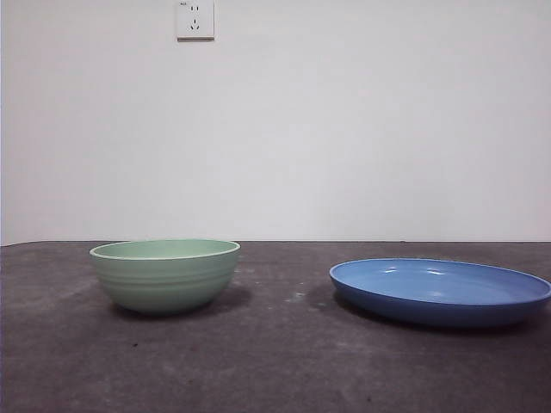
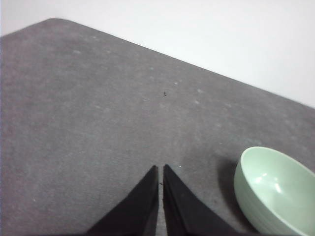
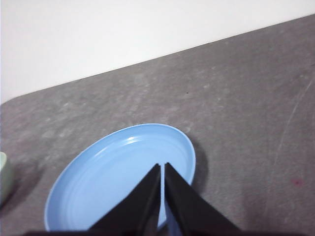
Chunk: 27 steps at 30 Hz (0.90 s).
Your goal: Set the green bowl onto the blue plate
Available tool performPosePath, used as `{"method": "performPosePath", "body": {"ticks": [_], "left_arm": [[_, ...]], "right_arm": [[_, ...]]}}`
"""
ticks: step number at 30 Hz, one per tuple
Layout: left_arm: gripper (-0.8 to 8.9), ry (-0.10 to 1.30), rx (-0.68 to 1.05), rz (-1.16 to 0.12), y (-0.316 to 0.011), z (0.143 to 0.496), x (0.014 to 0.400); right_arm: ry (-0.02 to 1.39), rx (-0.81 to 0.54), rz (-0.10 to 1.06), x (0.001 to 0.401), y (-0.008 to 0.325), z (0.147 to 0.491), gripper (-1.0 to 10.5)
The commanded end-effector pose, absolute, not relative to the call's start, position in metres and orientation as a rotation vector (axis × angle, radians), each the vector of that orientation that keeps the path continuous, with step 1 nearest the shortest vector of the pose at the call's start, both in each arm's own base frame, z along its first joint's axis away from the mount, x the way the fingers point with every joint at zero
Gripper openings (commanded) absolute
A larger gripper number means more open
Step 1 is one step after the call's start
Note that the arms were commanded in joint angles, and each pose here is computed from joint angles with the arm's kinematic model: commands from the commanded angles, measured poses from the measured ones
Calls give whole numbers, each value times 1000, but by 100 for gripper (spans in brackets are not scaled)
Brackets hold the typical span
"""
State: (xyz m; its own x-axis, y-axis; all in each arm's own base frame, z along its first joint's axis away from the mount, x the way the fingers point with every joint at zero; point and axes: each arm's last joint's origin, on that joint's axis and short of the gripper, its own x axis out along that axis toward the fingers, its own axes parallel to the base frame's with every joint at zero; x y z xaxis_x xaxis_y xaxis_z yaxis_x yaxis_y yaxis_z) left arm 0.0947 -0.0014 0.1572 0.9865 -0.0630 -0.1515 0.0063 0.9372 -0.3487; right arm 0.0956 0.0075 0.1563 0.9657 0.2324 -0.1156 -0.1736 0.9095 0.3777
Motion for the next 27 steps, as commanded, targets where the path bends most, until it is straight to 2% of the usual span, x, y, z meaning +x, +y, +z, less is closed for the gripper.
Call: {"method": "performPosePath", "body": {"ticks": [1,9,14,21,27], "left_arm": [[15,155,-429,-30,-1,164,93],[15,149,-462,-43,-2,205,82],[15,165,-418,-72,-3,239,78],[15,340,-311,-196,-7,276,88],[15,494,-272,-362,-11,295,105]], "right_arm": [[129,424,219,94,8,166,7],[3,408,244,81,7,215,8],[17,385,242,73,7,247,8],[183,307,239,75,8,287,8],[409,217,326,86,11,313,8]]}}
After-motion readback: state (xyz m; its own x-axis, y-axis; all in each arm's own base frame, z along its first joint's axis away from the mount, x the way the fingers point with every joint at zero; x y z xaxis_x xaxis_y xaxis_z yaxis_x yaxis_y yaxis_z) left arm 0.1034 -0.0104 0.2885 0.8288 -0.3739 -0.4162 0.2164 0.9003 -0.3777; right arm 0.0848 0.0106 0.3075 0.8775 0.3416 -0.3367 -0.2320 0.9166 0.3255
